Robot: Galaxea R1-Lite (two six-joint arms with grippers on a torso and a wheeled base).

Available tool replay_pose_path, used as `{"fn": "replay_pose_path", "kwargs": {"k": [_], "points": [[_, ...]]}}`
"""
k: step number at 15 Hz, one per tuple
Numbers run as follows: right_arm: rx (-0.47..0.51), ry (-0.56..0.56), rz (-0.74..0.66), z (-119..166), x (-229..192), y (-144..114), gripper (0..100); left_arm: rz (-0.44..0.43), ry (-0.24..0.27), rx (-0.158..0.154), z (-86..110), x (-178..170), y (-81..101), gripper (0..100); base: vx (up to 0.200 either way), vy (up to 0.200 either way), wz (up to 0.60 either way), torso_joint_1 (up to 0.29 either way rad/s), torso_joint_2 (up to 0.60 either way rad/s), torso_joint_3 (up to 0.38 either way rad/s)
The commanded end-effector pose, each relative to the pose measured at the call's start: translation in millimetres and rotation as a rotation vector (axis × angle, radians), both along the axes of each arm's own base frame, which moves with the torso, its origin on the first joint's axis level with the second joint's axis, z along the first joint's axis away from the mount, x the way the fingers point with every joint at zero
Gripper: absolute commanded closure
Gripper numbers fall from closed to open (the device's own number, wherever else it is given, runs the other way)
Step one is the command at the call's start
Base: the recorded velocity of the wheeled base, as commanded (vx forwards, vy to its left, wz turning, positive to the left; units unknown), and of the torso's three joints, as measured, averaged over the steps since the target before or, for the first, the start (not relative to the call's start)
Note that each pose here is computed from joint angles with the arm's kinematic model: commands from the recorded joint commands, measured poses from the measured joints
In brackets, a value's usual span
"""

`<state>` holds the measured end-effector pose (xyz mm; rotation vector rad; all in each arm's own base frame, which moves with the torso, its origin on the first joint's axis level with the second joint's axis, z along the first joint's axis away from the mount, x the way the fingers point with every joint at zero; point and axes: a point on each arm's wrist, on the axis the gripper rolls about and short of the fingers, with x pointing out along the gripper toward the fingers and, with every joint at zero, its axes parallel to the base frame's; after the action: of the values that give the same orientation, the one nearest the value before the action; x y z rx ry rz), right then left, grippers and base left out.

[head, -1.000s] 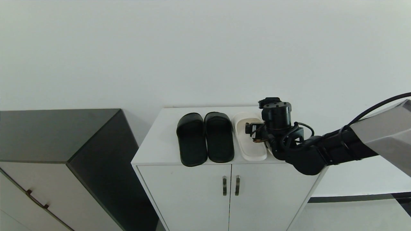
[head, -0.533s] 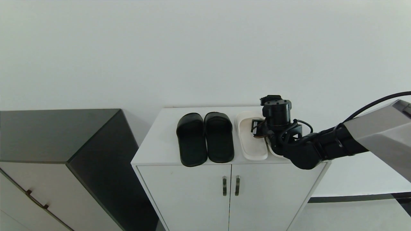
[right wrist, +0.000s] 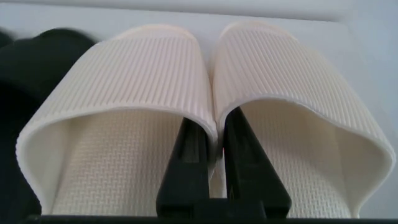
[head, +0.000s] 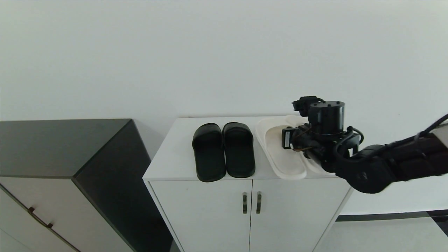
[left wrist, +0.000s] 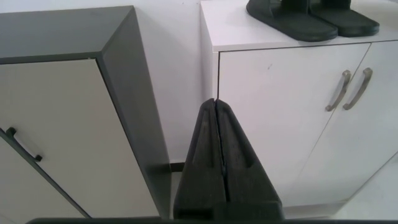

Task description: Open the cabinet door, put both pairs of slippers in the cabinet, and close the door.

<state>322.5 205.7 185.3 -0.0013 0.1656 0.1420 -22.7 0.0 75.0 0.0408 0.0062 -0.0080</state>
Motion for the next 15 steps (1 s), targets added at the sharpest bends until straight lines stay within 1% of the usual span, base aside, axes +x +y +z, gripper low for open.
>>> {"fn": "replay_pose_path", "kwargs": {"k": [1,3,4,5,6,10,12,15], "points": [[0.02,-0.053,0.238,39,-83,-28,100,0.002,0.0,-0.001,0.0,0,0.0,100,0.0,0.0,0.0,0.0,0.0,0.0],[0.04,-0.034,0.426,37,-126,-38,100,0.0,0.0,-0.01,0.0,0,0.0,100,0.0,0.0,0.0,0.0,0.0,0.0],[0.043,-0.022,0.469,34,-136,-42,100,0.0,0.0,-0.015,0.0,0,0.0,100,0.0,0.0,0.0,0.0,0.0,0.0],[0.032,0.027,0.573,22,-159,-52,100,0.0,0.0,-0.019,0.0,0,0.0,100,0.0,0.0,0.0,0.0,0.0,0.0],[0.022,0.058,0.622,18,-165,-55,100,0.0,0.0,-0.019,0.0,0,0.0,100,0.0,0.0,0.0,0.0,0.0,0.0],[0.016,0.111,0.707,12,-171,-58,100,0.0,0.0,-0.021,0.0,0,0.0,100,0.0,0.0,0.0,0.0,0.0,0.0],[0.014,0.12,0.722,10,-172,-59,100,0.002,0.0,-0.035,0.0,0,0.0,100,0.0,0.0,0.0,0.0,0.0,0.0],[0.011,0.122,0.723,9,-173,-59,100,0.0,-0.001,-0.042,0.2,0,0.0,100,-0.2,0.0,0.0,0.006,0.0,0.004]]}}
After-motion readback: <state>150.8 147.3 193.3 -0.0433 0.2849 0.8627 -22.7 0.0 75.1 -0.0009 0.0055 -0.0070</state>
